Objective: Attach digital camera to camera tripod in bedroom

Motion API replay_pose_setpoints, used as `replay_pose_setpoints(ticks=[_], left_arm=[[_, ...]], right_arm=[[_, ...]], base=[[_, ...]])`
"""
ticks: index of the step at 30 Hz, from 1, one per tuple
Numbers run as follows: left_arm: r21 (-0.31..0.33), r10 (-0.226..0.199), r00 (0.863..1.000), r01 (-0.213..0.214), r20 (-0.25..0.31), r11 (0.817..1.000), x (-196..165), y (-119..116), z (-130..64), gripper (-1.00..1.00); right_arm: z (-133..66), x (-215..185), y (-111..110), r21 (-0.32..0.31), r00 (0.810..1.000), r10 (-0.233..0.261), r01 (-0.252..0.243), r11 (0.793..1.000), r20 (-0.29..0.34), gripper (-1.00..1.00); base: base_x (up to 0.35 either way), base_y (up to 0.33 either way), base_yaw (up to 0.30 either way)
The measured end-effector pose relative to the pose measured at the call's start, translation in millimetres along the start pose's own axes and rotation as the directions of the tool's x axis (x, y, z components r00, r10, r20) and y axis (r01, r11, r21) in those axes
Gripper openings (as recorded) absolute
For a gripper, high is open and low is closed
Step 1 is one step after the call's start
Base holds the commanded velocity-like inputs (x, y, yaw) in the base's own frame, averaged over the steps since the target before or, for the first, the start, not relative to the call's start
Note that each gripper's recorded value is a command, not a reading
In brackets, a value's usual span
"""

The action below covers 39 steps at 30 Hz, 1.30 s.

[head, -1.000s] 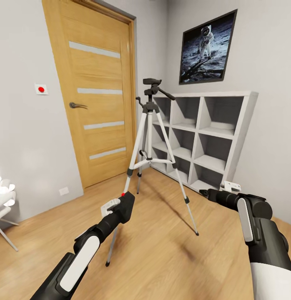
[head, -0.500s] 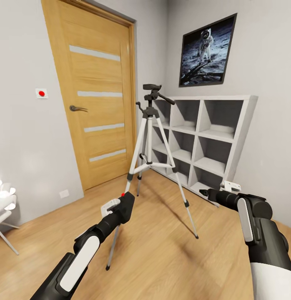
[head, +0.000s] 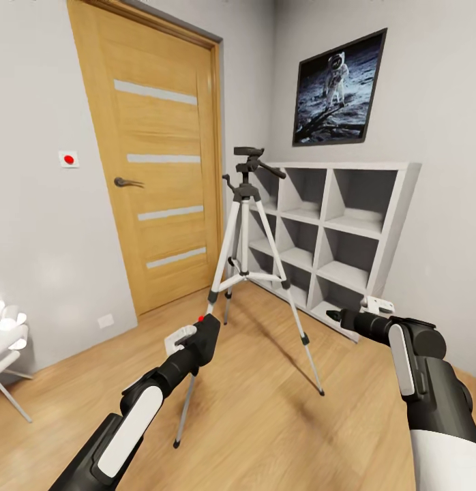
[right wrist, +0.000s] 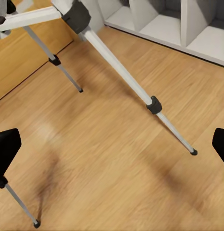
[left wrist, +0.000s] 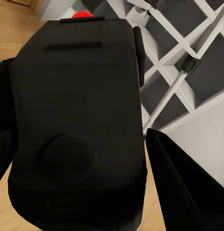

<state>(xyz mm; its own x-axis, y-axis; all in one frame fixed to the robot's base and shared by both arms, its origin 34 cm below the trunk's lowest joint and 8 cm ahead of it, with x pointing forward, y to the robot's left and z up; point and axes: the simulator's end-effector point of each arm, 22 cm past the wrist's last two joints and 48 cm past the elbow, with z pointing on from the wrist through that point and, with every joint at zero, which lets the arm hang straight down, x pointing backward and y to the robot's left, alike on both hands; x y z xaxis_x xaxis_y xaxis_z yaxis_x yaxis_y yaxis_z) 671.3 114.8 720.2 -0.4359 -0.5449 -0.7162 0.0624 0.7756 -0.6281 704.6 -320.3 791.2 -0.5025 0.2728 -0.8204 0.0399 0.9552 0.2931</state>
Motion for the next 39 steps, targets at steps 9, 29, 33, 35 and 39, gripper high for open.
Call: replay_pose_setpoints(ticks=[9,29,33,35,39], left_arm=[[0.000,0.000,1.000,0.000,0.000,1.000,-15.2,-11.5,-2.5,-1.00],[0.000,0.000,1.000,0.000,0.001,1.000,-48.2,-37.3,-9.0,-1.00],[0.000,0.000,1.000,0.000,0.001,1.000,-54.2,-42.3,-10.3,-1.00],[0.000,0.000,1.000,0.000,0.001,1.000,-57.3,-44.8,-11.0,-1.00],[0.000,0.000,1.000,0.000,0.001,1.000,-63.6,-49.7,-12.4,-1.00]], right_arm=[[-6.4,-16.6,4.3,0.003,1.000,-0.001,0.001,1.000,-0.005,1.00],[-20.0,-53.3,17.4,0.003,1.000,-0.001,0.001,1.000,-0.005,1.00],[-22.9,-60.2,19.8,0.002,1.000,0.000,0.000,1.000,-0.005,1.00],[-24.3,-63.9,20.9,0.003,1.000,-0.001,0.001,1.000,-0.004,1.00],[-27.2,-71.0,23.4,0.002,1.000,-0.001,0.001,1.000,-0.005,1.00]], base=[[0.000,0.000,0.000],[0.000,0.000,0.000],[0.000,0.000,0.000],[0.000,0.000,0.000],[0.000,0.000,0.000]])
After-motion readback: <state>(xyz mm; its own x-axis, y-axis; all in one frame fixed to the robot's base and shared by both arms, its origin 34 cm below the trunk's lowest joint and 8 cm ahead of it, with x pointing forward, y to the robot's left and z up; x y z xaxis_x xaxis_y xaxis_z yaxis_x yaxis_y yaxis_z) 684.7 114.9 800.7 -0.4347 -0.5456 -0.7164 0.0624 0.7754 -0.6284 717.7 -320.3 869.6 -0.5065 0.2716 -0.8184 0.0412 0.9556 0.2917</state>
